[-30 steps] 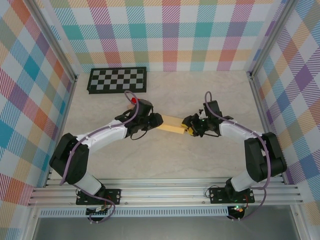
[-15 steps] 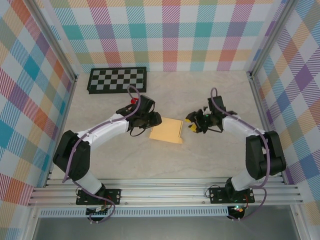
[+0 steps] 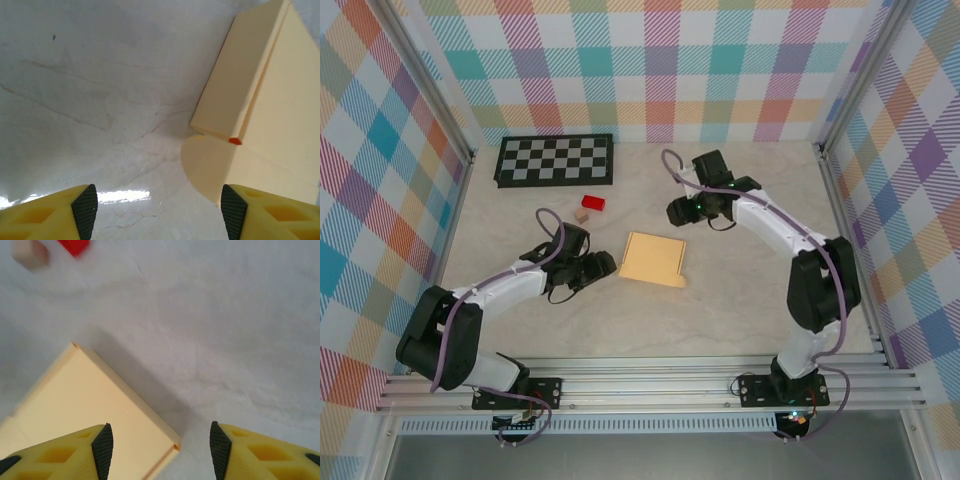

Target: Fold the paper box

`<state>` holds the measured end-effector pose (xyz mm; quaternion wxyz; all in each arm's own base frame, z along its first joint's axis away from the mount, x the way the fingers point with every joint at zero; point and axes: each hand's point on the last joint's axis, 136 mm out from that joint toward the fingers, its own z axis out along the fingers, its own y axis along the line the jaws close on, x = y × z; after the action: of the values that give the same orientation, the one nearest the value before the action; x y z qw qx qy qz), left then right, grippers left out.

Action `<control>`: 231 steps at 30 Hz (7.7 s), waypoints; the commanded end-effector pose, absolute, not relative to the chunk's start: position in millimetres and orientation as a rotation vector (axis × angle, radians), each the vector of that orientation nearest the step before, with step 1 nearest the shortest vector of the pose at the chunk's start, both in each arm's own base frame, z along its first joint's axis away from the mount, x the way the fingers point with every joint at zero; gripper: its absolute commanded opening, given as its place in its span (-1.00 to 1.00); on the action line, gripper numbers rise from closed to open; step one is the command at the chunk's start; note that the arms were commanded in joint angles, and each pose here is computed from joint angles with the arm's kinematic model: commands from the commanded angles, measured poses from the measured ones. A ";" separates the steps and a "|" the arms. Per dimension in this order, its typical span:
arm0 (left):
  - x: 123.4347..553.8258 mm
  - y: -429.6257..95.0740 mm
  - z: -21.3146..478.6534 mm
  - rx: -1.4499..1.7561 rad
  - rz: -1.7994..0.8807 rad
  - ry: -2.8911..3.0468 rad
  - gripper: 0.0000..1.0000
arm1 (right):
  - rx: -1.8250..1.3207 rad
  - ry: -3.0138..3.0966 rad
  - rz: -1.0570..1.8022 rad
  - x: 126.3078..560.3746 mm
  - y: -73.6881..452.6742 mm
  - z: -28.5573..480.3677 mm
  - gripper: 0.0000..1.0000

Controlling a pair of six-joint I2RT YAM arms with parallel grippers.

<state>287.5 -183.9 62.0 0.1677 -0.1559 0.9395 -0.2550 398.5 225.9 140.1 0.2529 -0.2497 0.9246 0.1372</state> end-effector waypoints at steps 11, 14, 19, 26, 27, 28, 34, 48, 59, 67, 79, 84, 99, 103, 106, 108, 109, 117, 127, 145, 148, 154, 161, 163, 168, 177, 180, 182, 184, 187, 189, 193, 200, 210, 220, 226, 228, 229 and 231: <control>304.3 -209.0 79.7 -0.416 -0.890 2.575 0.45 | -1.105 2.669 0.401 357.5 218.4 65.4 0.07; 305.0 -212.5 74.7 -0.420 -0.898 2.585 0.45 | -1.065 2.691 0.468 361.3 220.1 60.9 -0.05; 308.9 -221.6 73.0 -0.396 -0.911 2.592 0.44 | -0.998 2.728 0.601 364.6 223.3 55.6 -0.24; 319.5 -231.8 63.0 -0.364 -0.918 2.591 0.46 | -0.935 2.803 0.704 360.0 216.7 37.4 -0.33; 321.0 -234.7 61.7 -0.362 -0.930 2.589 0.47 | -0.918 2.809 0.720 360.4 215.3 36.6 -0.34; 323.2 -237.7 59.9 -0.359 -0.943 2.587 0.48 | -0.896 2.817 0.739 361.2 213.6 35.3 -0.34; 331.9 -261.8 58.2 -0.284 -1.015 2.563 0.47 | -0.731 2.846 0.853 369.6 205.4 39.9 -0.47; 341.9 -310.7 83.1 -0.254 -1.160 2.517 0.39 | -0.234 2.965 1.048 371.6 207.7 32.3 -0.95; 323.0 -295.8 95.6 -0.154 -1.033 2.581 0.51 | -0.069 2.965 1.108 380.9 195.7 31.0 -1.00; 311.1 -293.3 83.9 -0.018 -0.986 2.602 0.64 | 0.018 2.940 1.314 382.4 190.3 27.7 -1.00; 329.9 -309.9 96.0 -0.112 -0.966 2.550 0.53 | 0.010 2.923 1.336 380.5 187.9 37.6 -1.00; 338.2 -306.1 101.6 -0.219 -0.959 2.508 0.12 | 0.000 2.905 1.352 377.1 188.8 42.9 -1.00; 335.0 -260.4 115.8 -0.547 -0.897 2.565 -0.11 | -0.630 2.224 0.773 401.7 188.8 185.7 -0.08; 338.2 -253.6 121.1 -0.725 -1.009 2.571 -0.09 | -1.082 1.821 0.497 360.3 239.1 216.8 0.02; 338.3 -243.2 131.3 -0.859 -1.027 2.550 -0.04 | -1.269 1.572 0.413 330.7 269.4 214.5 0.13; 337.5 -236.9 140.0 -0.942 -1.062 2.519 -0.04 | -1.336 1.500 0.383 319.7 280.1 206.6 0.18; 336.9 -233.1 146.0 -0.976 -1.075 2.500 -0.04 | -1.363 1.484 0.369 315.6 284.8 201.6 0.19; 328.7 -210.5 179.4 -1.091 -1.137 2.391 -0.14 | -1.475 1.393 0.339 295.9 312.3 179.8 0.28; 320.8 -209.3 194.3 -1.141 -1.241 2.354 -0.18 | -1.437 1.343 0.057 323.4 327.3 169.5 0.32; 315.4 -209.2 206.8 -1.132 -1.313 2.308 -0.16 | -1.532 1.294 -0.056 317.9 327.4 169.0 -0.02; 311.8 -205.2 203.5 -1.100 -1.253 2.342 0.03 | -1.564 1.296 -0.058 314.0 325.0 168.2 -0.07; 301.7 -176.8 213.2 -0.872 -0.959 2.415 0.35 | -1.628 1.356 -0.012 302.4 309.9 169.5 -0.24; 286.4 -133.4 236.8 -0.611 -0.671 2.365 0.58 | -1.850 1.522 0.172 262.5 277.4 172.8 -0.19; 285.0 -127.0 243.6 -0.537 -0.621 2.343 0.57 | -1.897 1.569 0.219 254.7 269.2 177.7 -0.18; 287.4 -120.5 245.9 -0.464 -0.561 2.309 0.56 | -2.019 1.682 0.283 247.7 254.1 185.3 -0.17; 287.9 -117.2 224.9 -0.463 -0.533 2.310 0.55 | -2.176 1.859 0.355 246.1 248.4 165.9 -0.18; 288.2 -115.6 219.4 -0.465 -0.519 2.310 0.54 | -2.174 1.879 0.384 249.4 254.7 160.5 -0.18; 288.5 -114.4 215.4 -0.467 -0.508 2.313 0.54 | -2.194 1.919 0.373 252.8 254.7 150.0 -0.18; 289.0 -114.0 211.9 -0.470 -0.502 2.316 0.54 | -2.210 1.965 0.338 257.5 252.8 139.5 -0.18; 289.9 -114.0 205.5 -0.474 -0.493 2.325 0.54 | -2.203 2.005 0.286 265.9 253.0 128.7 -0.19; 290.5 -114.2 202.7 -0.478 -0.491 2.327 0.54 | -2.197 2.002 0.269 269.5 255.0 124.9 -0.17; 291.6 -114.4 196.4 -0.484 -0.485 2.337 0.54 | -2.219 2.012 0.251 270.6 257.3 115.2 -0.14; 291.7 -115.0 190.3 -0.487 -0.478 2.354 0.54 | -2.225 2.036 0.229 272.7 257.8 102.4 0.08; 288.4 -113.3 196.0 -0.459 -0.473 2.347 0.52 | -2.088 1.943 0.241 280.6 270.7 145.4 0.27; 294.1 -151.6 207.6 -0.261 -0.633 2.357 0.40 | -1.831 1.887 0.266 282.3 262.8 220.9 0.25; 282.9 -186.1 218.7 0.104 -0.531 2.372 0.27 | -1.354 2.117 0.300 301.0 228.4 253.1 -0.03; 277.2 -198.9 213.8 0.231 -0.511 2.379 0.16 | -1.176 2.187 0.342 302.8 215.2 256.9 -0.06; 274.9 -205.8 209.5 0.288 -0.501 2.390 0.08 | -1.093 2.214 0.351 303.5 208.3 256.9 -0.06; 273.6 -215.9 201.7 0.362 -0.468 2.411 -0.02 | -0.995 2.246 0.392 299.9 199.4 254.0 -0.07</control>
<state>275.9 -207.5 207.6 0.3288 0.0696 0.9174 -0.2130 302.1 202.6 252.0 0.3134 -0.4708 0.8181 0.1036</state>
